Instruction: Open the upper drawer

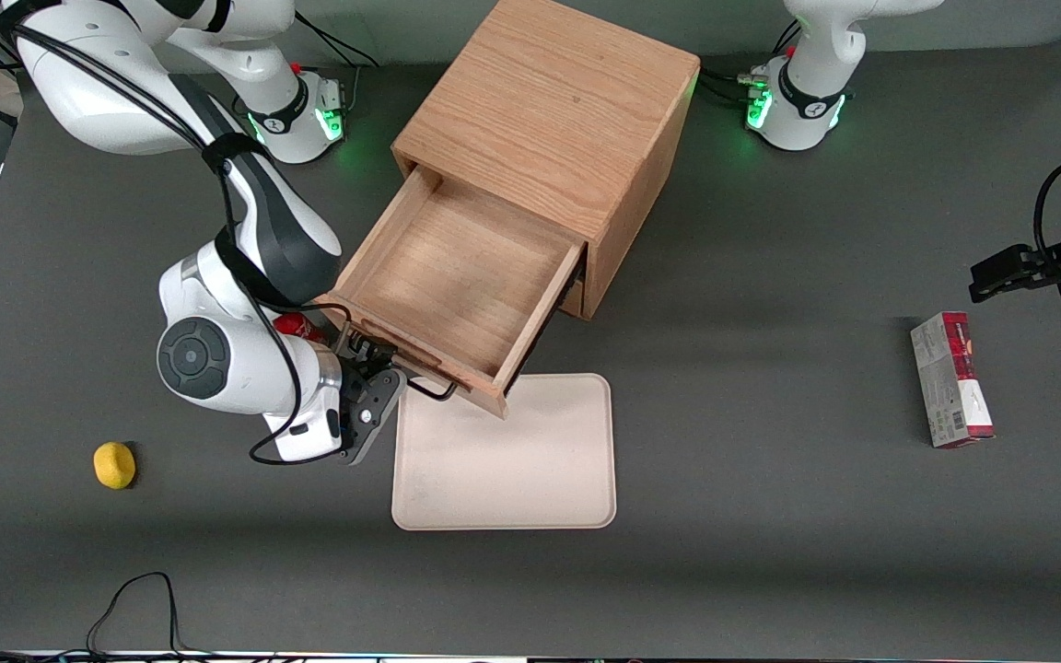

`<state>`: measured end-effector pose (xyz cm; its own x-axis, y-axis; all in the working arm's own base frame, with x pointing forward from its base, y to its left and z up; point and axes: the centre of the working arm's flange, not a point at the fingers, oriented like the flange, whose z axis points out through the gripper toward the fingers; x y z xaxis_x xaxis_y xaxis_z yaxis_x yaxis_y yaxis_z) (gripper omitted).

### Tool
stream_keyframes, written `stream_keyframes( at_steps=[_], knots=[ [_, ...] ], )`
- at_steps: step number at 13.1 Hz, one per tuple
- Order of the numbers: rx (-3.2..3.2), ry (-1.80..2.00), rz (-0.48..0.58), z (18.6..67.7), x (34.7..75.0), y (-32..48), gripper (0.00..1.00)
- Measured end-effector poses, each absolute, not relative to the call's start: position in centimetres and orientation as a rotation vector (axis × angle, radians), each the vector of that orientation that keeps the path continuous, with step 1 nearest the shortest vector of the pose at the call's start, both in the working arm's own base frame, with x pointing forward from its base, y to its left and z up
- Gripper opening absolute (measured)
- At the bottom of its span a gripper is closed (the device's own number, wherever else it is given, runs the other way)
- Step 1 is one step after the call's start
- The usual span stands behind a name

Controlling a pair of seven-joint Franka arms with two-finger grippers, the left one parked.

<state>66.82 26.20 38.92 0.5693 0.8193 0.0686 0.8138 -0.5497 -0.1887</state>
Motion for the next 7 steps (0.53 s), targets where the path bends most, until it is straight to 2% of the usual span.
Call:
stream_keyframes(
  at_steps=[1, 3, 7],
  knots=[
    [-2.607, -1.338, -0.002, 39.9, 67.2, 26.2, 1.0],
    [-2.575, -1.284, -0.02, 41.0, 67.4, 26.3, 1.0],
    [-2.566, -1.267, 0.03, 41.5, 67.2, 25.9, 1.0]
  ],
)
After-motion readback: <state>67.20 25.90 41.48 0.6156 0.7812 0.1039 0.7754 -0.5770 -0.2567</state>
